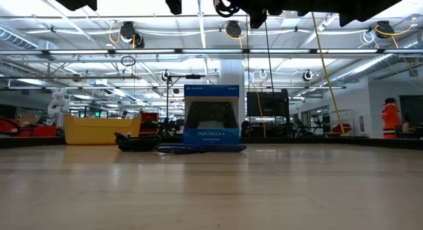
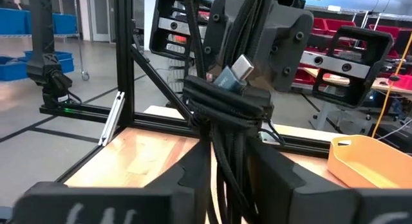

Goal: Pick and place USB-C Cables
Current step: Put the bottom black charger cable into the yellow bin

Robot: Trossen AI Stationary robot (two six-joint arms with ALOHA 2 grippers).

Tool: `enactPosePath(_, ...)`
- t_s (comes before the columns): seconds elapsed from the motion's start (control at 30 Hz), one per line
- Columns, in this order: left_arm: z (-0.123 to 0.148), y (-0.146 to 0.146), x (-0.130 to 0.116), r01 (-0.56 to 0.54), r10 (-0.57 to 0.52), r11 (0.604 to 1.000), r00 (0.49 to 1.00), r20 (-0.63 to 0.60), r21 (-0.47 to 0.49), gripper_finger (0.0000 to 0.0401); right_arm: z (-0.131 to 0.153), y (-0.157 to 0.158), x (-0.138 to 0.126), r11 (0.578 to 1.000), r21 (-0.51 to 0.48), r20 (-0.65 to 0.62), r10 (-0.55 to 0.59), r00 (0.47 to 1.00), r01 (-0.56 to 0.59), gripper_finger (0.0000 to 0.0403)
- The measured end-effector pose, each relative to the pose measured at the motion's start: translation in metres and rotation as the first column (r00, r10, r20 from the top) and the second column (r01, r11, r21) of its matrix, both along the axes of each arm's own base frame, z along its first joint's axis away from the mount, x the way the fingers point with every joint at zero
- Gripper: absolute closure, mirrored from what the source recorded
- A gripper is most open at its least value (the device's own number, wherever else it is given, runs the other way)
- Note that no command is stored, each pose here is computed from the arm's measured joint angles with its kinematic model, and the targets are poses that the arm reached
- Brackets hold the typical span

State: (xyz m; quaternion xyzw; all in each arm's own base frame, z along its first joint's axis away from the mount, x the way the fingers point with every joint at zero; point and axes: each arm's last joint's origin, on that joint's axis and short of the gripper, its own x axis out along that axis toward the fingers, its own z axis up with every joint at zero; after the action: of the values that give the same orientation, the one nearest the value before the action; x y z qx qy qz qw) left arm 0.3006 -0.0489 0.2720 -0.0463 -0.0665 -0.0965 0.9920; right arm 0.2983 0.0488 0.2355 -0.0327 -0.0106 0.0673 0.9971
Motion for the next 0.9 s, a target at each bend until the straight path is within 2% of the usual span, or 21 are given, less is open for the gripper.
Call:
enactPosePath(0.23,0.012,0.002,-0.011,0.002,-0.002,1.0,1.0,-0.01,-0.007,0.0368,0.003,0.0,-0.002,1.0,0.014,-0.011,0.0,1.0,0.0,0.0275)
enactPosePath(0.37,0.019,0.002,-0.022,0.006,-0.007,1.0,0.999,-0.046,-0.005,0.0381,0.009,-0.001,-0.008,0.999,0.038,-0.032,0.001,0.999,0.0,0.0259)
enactPosePath(0.5,0.03,0.002,-0.036,0.015,-0.015,1.0,0.998,-0.054,0.001,0.039,0.014,-0.003,-0.017,0.999,0.042,-0.084,0.001,0.996,0.003,0.0244)
enactPosePath(0.7,0.042,0.001,-0.057,0.032,-0.032,0.999,0.996,-0.087,0.007,0.0366,0.022,-0.006,-0.033,1.0,0.02,-0.167,-0.001,0.986,0.004,0.0234)
enactPosePath(0.9,0.058,0.003,-0.084,0.049,-0.048,0.999,0.996,-0.076,0.011,0.0391,0.03,-0.009,-0.053,0.999,-0.038,-0.231,-0.004,0.973,-0.005,0.0234)
